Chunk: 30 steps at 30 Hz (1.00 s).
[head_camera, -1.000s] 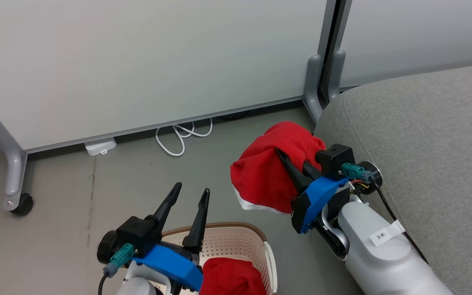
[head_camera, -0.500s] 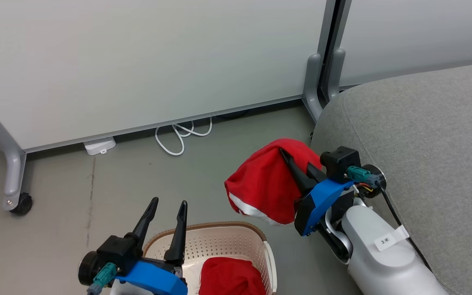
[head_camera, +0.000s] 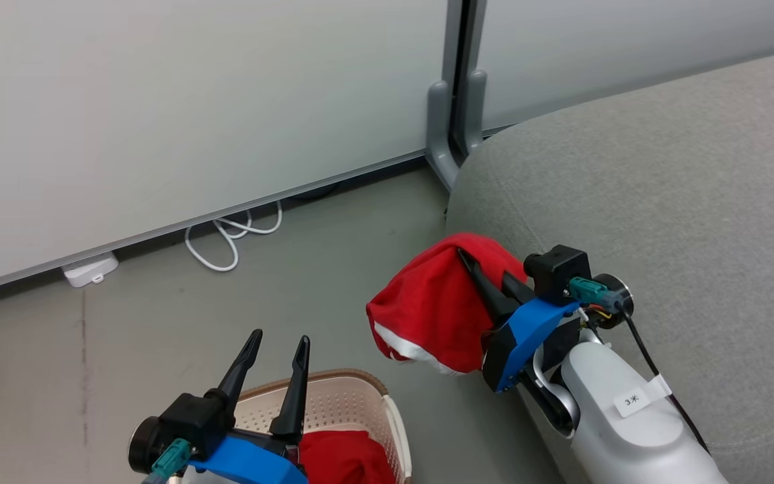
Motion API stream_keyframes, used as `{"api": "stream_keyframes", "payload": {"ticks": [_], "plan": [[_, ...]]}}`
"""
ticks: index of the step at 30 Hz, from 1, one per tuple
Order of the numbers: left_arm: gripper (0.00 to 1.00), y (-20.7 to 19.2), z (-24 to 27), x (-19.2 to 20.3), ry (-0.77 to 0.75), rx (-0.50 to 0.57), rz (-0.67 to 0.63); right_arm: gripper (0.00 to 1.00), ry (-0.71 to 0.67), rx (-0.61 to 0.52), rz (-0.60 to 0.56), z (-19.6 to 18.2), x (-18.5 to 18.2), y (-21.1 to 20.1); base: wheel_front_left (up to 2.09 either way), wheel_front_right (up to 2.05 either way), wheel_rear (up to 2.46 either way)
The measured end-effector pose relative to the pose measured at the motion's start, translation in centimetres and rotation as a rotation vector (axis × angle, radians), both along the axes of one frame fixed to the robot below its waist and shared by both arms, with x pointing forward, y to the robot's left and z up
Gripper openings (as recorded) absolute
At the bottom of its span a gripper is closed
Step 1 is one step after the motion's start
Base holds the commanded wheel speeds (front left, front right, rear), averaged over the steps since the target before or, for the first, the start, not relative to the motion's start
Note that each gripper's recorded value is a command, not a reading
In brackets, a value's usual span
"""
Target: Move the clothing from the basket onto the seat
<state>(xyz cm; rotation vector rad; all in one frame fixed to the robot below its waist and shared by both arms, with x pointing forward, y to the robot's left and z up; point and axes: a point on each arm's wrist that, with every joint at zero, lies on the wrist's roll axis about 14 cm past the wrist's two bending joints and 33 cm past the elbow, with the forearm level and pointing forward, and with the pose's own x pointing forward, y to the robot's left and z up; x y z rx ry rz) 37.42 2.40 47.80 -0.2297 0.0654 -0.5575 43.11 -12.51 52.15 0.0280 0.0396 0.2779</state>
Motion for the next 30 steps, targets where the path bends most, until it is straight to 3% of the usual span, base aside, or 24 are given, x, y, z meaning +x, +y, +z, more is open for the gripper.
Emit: {"api": "stream_keyframes", "payload": {"ticks": [17,30], "plan": [[1.00,-9.3,-0.2,0.1,-0.004,-0.007,-0.283,0.00,0.012,0.002,-0.279,-0.4,-4.1,-10.1,0.00,0.00,0.00],[1.00,-11.8,-1.4,0.1,0.018,-0.006,-0.369,0.00,0.036,0.003,-0.362,-1.4,-5.3,-12.8,0.00,0.00,0.00]]}}
